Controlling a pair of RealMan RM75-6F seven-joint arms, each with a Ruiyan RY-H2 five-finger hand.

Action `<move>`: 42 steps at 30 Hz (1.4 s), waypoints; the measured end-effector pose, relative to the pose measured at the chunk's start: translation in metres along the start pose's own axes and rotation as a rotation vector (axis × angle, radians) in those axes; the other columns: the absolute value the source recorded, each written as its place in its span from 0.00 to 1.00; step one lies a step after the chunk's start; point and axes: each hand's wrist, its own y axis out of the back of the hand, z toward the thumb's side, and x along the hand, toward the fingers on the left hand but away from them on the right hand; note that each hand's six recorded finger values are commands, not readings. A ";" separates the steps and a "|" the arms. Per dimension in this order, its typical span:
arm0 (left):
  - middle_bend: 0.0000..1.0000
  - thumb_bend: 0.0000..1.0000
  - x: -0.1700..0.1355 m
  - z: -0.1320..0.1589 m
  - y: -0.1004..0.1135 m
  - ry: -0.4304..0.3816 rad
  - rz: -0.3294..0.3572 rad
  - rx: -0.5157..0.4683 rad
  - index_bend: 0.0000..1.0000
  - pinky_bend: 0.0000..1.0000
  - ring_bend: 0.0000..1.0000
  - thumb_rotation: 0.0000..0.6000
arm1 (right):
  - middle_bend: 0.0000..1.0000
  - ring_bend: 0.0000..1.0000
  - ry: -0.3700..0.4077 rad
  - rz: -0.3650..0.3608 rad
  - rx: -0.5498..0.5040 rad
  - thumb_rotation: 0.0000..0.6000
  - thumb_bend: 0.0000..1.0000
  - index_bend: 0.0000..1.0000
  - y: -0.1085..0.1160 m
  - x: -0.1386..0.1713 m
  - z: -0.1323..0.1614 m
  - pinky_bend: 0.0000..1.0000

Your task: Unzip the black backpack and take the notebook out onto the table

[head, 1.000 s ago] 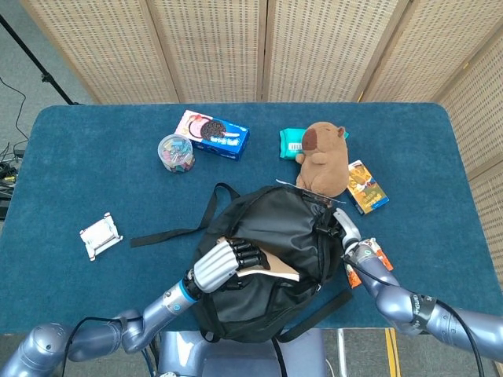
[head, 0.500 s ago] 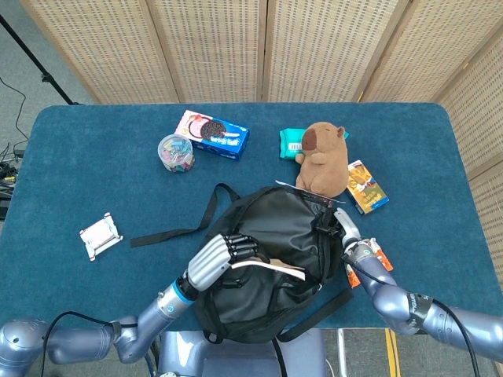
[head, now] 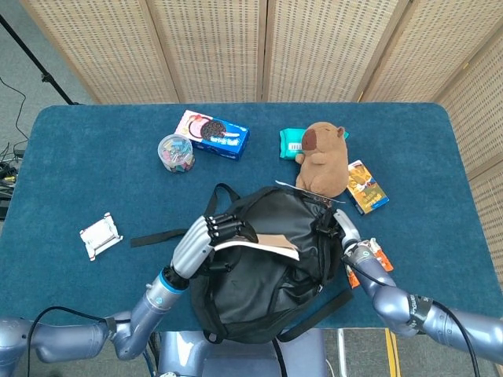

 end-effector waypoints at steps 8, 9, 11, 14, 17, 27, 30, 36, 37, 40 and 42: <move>0.52 0.64 0.000 -0.008 0.074 0.046 0.114 0.173 0.82 0.51 0.40 1.00 | 0.68 0.51 -0.001 0.018 0.017 1.00 0.88 0.65 -0.007 0.002 -0.004 0.28; 0.52 0.64 -0.002 -0.011 0.083 0.047 0.121 0.208 0.82 0.51 0.40 1.00 | 0.68 0.51 -0.001 0.020 0.020 1.00 0.88 0.65 -0.008 0.003 -0.004 0.28; 0.52 0.64 -0.011 -0.020 0.102 0.062 0.132 0.281 0.82 0.51 0.40 1.00 | 0.68 0.51 0.000 0.023 0.023 1.00 0.88 0.65 -0.010 0.003 -0.004 0.28; 0.52 0.63 -0.027 -0.037 0.124 0.108 0.141 0.341 0.82 0.51 0.40 1.00 | 0.68 0.51 0.002 0.028 0.032 1.00 0.88 0.65 -0.012 0.003 -0.005 0.28; 0.52 0.63 -0.043 -0.051 0.140 0.162 0.157 0.343 0.82 0.51 0.40 1.00 | 0.68 0.51 0.000 0.030 0.042 1.00 0.88 0.65 -0.013 0.004 -0.006 0.28; 0.12 0.49 -0.099 -0.108 0.193 0.313 0.200 0.474 0.42 0.41 0.11 1.00 | 0.68 0.50 -0.022 0.045 0.090 1.00 0.88 0.65 -0.022 0.001 -0.016 0.28; 0.00 0.37 -0.108 -0.117 0.200 0.339 0.209 0.453 0.22 0.30 0.01 1.00 | 0.67 0.49 -0.007 0.047 0.110 1.00 0.88 0.65 -0.024 0.001 -0.014 0.28; 0.00 0.16 -0.112 -0.115 0.204 0.366 0.196 0.420 0.00 0.06 0.00 1.00 | 0.14 0.04 0.058 0.061 0.235 1.00 0.01 0.30 -0.027 0.005 -0.008 0.06; 0.00 0.16 -0.113 -0.114 0.204 0.374 0.186 0.423 0.00 0.04 0.00 1.00 | 0.06 0.00 0.073 0.066 0.274 1.00 0.00 0.23 -0.028 0.007 -0.007 0.02; 0.00 0.15 -0.117 -0.109 0.205 0.408 0.150 0.440 0.00 0.00 0.00 1.00 | 0.00 0.00 0.135 0.081 0.445 1.00 0.00 0.15 -0.030 0.013 -0.005 0.00; 0.00 0.16 -0.121 -0.105 0.206 0.435 0.130 0.458 0.00 0.00 0.00 1.00 | 0.00 0.00 0.189 0.081 0.590 1.00 0.00 0.14 -0.031 0.018 -0.003 0.00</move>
